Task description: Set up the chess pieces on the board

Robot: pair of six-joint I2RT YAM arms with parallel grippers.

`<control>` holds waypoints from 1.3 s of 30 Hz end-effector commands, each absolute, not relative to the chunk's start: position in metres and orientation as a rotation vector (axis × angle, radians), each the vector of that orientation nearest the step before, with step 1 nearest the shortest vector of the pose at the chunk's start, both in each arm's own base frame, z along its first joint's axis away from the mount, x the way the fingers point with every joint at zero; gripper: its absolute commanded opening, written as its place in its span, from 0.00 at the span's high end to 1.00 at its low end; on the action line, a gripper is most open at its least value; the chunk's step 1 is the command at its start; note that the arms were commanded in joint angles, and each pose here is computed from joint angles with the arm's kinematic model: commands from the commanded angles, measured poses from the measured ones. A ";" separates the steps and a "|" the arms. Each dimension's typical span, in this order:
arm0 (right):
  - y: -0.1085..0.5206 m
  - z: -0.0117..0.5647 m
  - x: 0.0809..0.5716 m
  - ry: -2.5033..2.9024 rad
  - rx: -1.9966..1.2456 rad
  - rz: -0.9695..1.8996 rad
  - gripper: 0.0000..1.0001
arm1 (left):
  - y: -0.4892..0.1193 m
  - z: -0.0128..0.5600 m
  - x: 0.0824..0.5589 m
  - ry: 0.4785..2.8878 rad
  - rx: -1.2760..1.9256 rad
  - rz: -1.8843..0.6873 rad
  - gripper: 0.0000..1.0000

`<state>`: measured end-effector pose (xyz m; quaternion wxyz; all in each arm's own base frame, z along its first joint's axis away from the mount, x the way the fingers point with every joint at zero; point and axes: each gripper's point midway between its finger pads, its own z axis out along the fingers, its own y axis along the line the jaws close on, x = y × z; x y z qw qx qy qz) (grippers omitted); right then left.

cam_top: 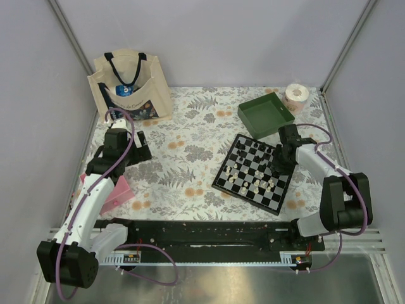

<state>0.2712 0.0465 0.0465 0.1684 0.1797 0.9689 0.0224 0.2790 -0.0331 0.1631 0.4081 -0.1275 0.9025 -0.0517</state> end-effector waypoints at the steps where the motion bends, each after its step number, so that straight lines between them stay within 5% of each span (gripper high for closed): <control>1: 0.044 0.053 0.283 2.716 0.483 0.038 0.64 | -0.035 0.186 0.287 2.209 -0.302 -0.154 0.01; 10: 0.042 0.048 0.288 2.724 0.473 0.018 0.69 | -0.036 0.185 0.288 2.216 -0.300 -0.157 0.01; 15: 0.040 0.055 0.291 2.700 0.476 0.009 0.88 | -0.035 0.184 0.287 2.215 -0.302 -0.156 0.01; 19: 0.029 0.076 0.297 2.634 0.482 -0.039 0.93 | -0.035 0.185 0.288 2.214 -0.302 -0.157 0.01; 39: 0.009 0.070 0.340 2.629 0.595 -0.024 0.94 | -0.035 0.183 0.288 2.222 -0.300 -0.156 0.01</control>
